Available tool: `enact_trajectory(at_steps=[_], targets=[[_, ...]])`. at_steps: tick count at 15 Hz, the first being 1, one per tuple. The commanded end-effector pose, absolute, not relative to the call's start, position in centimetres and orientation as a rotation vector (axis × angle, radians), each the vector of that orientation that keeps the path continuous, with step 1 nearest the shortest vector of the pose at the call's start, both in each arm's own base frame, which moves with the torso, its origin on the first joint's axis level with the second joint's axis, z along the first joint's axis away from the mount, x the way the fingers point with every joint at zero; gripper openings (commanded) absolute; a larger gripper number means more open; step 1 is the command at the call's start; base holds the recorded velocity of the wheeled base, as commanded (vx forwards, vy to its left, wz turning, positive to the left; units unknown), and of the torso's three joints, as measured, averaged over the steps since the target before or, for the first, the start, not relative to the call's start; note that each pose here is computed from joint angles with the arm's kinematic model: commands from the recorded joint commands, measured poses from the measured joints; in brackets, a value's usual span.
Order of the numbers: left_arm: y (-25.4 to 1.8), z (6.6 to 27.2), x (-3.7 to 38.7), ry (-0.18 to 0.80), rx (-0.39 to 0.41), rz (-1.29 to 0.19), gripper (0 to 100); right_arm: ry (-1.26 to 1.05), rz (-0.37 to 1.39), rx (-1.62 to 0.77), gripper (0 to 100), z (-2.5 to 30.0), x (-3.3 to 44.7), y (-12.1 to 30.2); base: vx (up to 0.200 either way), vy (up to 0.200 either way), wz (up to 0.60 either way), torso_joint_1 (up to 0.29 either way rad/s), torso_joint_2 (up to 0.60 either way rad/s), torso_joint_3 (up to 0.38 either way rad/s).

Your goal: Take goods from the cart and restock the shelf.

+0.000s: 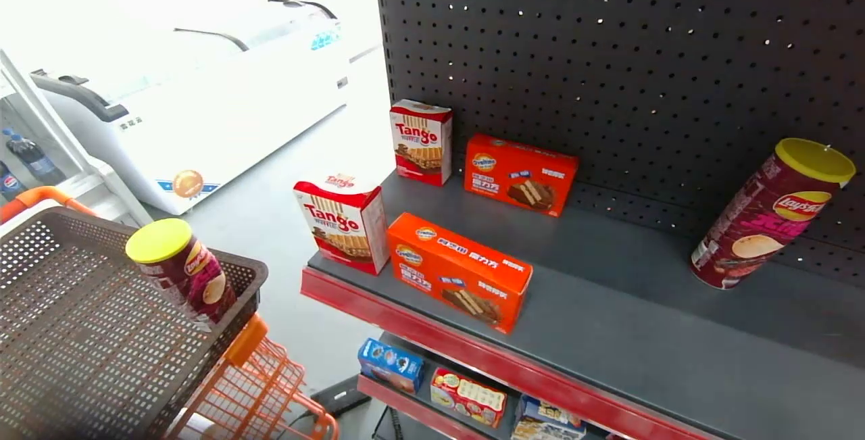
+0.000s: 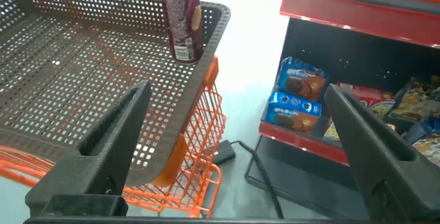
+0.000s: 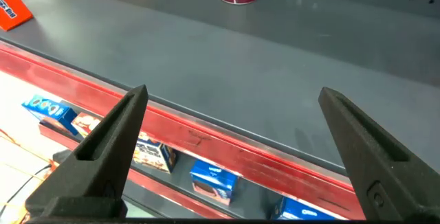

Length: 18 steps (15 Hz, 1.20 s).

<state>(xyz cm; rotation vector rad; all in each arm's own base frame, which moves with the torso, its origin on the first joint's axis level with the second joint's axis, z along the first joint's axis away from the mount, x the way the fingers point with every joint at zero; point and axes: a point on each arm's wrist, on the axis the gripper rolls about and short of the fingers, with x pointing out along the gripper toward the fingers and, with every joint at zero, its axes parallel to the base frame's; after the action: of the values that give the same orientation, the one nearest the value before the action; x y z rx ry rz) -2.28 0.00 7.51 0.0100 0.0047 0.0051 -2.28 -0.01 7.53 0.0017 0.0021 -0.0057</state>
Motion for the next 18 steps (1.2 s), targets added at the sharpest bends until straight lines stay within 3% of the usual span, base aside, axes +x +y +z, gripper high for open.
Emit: enact_trajectory(at_steps=[1, 4, 5, 7, 8, 9, 12, 17, 18], targets=[[0.0, 7.5, -2.3, 0.005, 0.012, 0.005, 100, 0.002, -0.005, 0.002, 100, 7.5, -2.3, 0.0, 0.000, 0.000, 0.00, 0.000, 0.00, 0.000], [0.0, 7.9, -2.4, -0.009, 0.040, 0.029, 100, 0.002, -0.005, 0.002, 100, 7.5, -2.3, 0.0, 0.000, 0.000, 0.00, 0.000, 0.00, 0.000], [0.1, 9.6, -2.9, -0.050, 0.104, 0.044, 100, 0.002, -0.005, 0.002, 100, 7.5, -2.3, 0.0, 0.000, 0.000, 0.00, 0.000, 0.00, 0.000], [0.2, 13.0, -2.2, 0.070, 0.116, 0.067, 100, 0.002, -0.005, 0.002, 100, 7.5, -2.3, 0.0, 0.000, 0.000, 0.00, 0.000, 0.00, 0.000], [0.2, 13.0, -2.2, 0.070, 0.116, 0.067, 100, 0.002, -0.005, 0.002, 100, 7.5, -2.3, 0.0, 0.000, 0.000, 0.00, 0.000, 0.00, 0.000], [0.1, 14.3, -0.1, 0.180, 0.066, 0.054, 100, 0.002, -0.005, 0.002, 100, 7.5, -2.3, 0.0, 0.000, 0.000, 0.00, 0.000, 0.00, 0.000], [0.1, 16.4, 3.0, 0.244, 0.034, 0.052, 100, 0.002, -0.005, 0.002, 100, 7.5, -2.3, 0.0, 0.000, 0.000, 0.00, 0.000, 0.00, 0.000], [3.2, 16.5, 10.5, 0.336, -0.055, 0.278, 100, 0.002, -0.005, 0.002, 100, 7.5, -2.3, 0.0, 0.000, 0.000, 0.00, 0.000, 0.00, 0.000], [3.7, 16.4, 11.6, 0.335, -0.066, 0.246, 100, 0.002, -0.006, 0.002, 100, 7.5, -2.3, 0.0, 0.000, 0.000, 0.00, 0.000, 0.00, 0.000]])
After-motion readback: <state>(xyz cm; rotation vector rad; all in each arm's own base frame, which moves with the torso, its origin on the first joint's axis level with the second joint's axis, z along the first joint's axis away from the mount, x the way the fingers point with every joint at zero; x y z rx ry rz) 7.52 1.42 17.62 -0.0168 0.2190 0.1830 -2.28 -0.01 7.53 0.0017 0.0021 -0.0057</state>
